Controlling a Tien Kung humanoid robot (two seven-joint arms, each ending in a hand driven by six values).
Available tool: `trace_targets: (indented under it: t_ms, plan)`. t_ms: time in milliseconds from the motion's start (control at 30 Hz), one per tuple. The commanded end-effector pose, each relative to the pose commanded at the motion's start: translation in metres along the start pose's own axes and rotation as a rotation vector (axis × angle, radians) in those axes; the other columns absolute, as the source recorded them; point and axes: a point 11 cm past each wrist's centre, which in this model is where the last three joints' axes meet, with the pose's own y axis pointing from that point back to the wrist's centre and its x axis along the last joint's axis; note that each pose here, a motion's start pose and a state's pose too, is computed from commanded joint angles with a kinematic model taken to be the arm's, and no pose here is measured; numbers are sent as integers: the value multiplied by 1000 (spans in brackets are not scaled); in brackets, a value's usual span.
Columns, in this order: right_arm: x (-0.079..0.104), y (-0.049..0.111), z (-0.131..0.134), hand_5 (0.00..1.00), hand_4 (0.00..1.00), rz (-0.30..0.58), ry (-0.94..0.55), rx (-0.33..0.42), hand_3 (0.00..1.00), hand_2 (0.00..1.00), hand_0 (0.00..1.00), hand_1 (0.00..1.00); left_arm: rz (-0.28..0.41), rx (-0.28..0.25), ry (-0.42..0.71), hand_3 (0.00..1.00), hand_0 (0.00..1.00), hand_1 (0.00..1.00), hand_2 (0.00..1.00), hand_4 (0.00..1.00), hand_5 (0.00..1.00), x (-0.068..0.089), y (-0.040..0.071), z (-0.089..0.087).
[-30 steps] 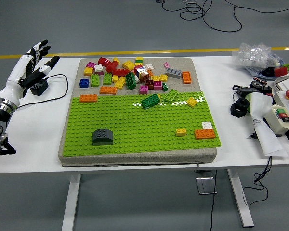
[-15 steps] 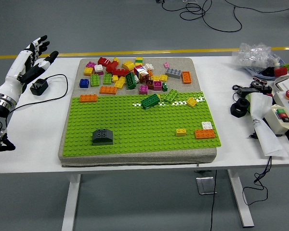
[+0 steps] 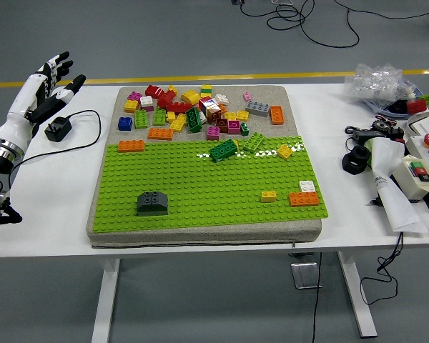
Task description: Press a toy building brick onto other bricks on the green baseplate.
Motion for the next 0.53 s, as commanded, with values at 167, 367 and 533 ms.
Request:
trace_targets:
  t_ms: [167,367,533]
  plan:
    - [0,0,-1,720,961,2,-3,3,719,763,790,732,1,-2,1,989,998,972,959,812,747,0,-1,1]
    - [1,0,1,717,959,4,-17,0,704,761,791,731,0,1,4,988,998,971,958,811,749,0,-1,0]
    - [0,0,2,718,959,5,-29,-2,703,758,790,728,6,2,11,987,998,970,956,811,753,2,0,0]
